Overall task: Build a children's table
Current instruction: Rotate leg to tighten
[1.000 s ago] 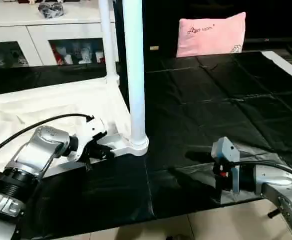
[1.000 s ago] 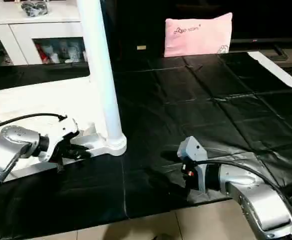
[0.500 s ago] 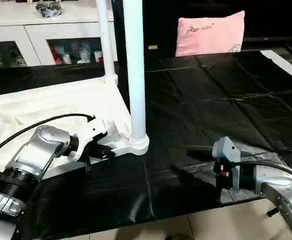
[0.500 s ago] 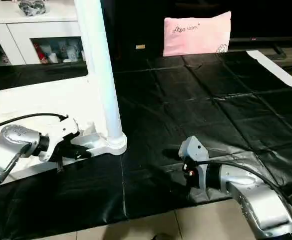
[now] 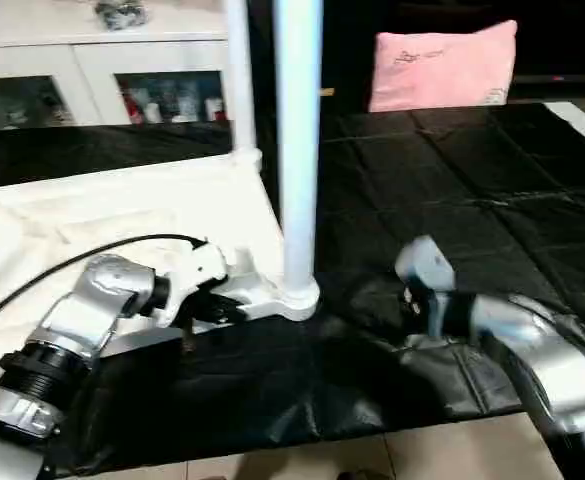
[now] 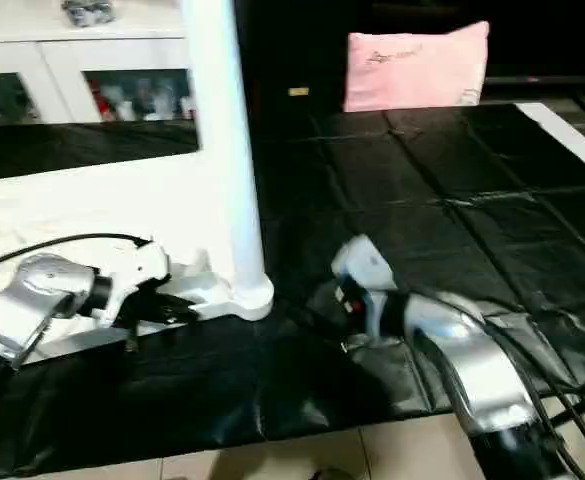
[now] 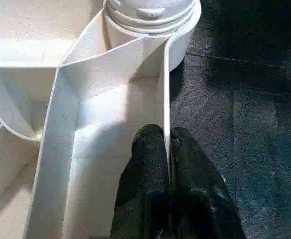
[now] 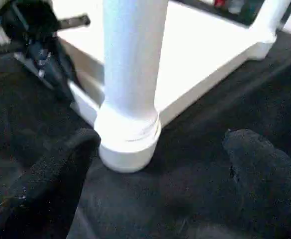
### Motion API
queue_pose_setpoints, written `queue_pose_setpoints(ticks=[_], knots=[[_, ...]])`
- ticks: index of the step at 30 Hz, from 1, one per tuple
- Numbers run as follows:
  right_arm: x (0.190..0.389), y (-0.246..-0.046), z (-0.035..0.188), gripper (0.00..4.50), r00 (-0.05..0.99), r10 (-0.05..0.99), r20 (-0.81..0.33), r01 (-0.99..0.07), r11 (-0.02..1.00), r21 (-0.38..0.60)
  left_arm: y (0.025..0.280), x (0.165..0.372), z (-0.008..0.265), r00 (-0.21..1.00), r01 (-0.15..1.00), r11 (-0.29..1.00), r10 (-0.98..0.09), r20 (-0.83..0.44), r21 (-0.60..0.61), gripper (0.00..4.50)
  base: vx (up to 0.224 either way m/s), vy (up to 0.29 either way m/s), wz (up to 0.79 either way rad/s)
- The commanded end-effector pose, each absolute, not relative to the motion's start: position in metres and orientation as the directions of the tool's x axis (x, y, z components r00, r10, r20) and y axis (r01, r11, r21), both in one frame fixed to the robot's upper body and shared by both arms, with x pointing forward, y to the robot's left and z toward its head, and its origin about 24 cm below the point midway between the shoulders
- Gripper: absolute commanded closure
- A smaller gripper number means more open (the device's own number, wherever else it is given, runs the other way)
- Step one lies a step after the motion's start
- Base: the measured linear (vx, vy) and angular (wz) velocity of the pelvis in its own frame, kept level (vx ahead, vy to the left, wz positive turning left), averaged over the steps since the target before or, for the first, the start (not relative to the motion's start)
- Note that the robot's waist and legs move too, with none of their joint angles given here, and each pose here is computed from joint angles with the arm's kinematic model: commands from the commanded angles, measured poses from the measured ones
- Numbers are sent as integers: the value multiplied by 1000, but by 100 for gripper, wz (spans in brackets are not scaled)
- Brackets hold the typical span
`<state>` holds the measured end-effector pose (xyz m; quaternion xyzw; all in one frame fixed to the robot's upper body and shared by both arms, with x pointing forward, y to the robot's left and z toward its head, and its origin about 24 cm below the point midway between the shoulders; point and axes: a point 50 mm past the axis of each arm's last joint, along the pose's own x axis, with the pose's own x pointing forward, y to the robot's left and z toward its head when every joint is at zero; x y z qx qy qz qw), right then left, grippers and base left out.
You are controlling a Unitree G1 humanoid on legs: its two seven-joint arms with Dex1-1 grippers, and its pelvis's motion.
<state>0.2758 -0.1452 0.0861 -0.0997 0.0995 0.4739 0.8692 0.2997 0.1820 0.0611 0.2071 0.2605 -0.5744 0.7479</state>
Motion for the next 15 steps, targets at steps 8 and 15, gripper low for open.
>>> queue_pose_setpoints(ticks=[8, 15], knots=[[284, -138, 88, 0, 557, 798, -229, -829, 551, -96, 180, 298, 60, 230, 966, 255, -745, -626, 51, 422, 0, 0, 0], [288, -135, 91, 0, 587, 787, -188, -810, 572, -134, 182, 301, 61, 273, 953, 296, -740, -614, 67, 389, 0, 0, 0]])
